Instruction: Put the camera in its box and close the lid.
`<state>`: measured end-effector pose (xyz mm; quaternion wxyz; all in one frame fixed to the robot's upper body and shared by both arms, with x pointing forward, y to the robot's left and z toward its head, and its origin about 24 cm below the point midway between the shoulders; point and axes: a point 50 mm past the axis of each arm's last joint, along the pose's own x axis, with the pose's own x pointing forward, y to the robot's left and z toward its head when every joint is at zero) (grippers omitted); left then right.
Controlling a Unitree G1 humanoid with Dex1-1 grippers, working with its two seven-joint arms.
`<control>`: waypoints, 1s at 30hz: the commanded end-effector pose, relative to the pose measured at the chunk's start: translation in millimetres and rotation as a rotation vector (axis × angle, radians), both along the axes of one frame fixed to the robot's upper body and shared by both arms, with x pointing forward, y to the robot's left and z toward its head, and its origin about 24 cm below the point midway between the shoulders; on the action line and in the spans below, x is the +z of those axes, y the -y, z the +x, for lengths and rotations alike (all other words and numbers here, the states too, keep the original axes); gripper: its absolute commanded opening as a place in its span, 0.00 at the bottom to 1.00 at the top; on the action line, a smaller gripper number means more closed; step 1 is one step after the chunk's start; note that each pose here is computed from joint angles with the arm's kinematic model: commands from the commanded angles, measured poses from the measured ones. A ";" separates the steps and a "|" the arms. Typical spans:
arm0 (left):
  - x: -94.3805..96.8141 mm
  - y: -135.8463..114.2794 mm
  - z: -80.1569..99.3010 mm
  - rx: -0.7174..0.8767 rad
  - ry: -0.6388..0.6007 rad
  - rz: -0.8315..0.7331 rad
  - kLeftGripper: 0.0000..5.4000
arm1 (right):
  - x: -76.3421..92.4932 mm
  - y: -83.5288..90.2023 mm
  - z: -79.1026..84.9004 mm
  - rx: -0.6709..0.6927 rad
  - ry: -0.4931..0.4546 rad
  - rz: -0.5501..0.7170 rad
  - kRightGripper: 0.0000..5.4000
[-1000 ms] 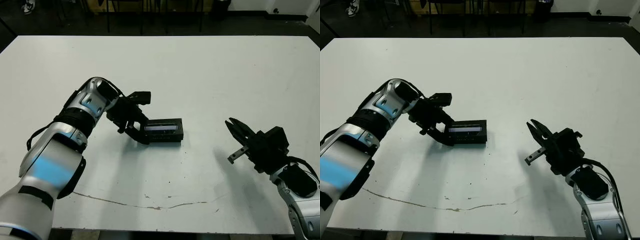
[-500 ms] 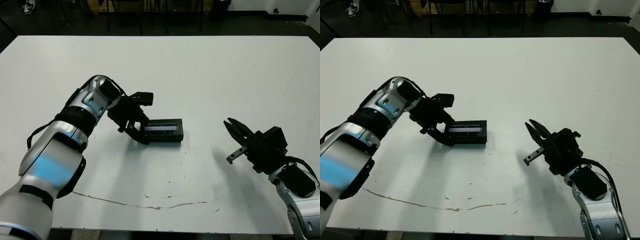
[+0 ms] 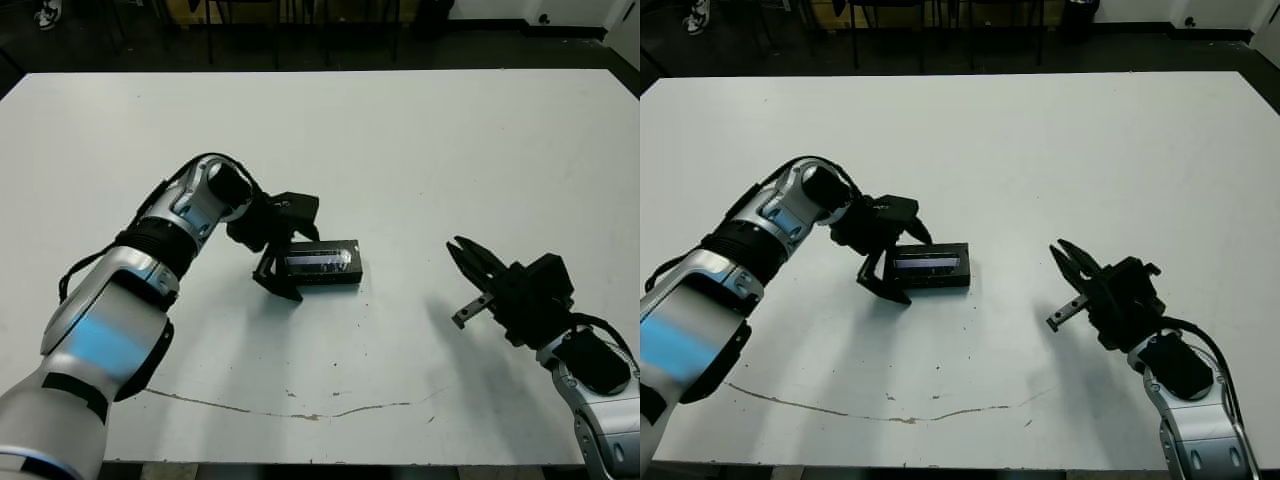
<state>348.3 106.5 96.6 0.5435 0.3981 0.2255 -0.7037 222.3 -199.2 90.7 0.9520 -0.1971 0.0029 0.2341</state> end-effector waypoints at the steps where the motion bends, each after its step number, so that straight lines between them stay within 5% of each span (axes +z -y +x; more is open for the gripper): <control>1: -39.0 -16.3 -15.4 0.056 -0.122 0.086 1.00 | -5.9 2.1 -2.6 -0.014 -0.033 0.001 0.00; 15: -33.8 -65.7 -21.2 0.206 -0.100 0.013 1.00 | -6.6 2.6 -1.9 -0.003 -0.019 -0.001 0.00; 25: -25.5 -119.5 -45.1 0.325 -0.128 0.051 1.00 | -6.6 1.6 -2.7 -0.008 -0.023 0.005 0.00; 30: -5.6 -141.4 -58.6 0.425 -0.033 0.060 1.00 | -5.9 1.3 -2.4 -0.006 -0.020 -0.008 0.00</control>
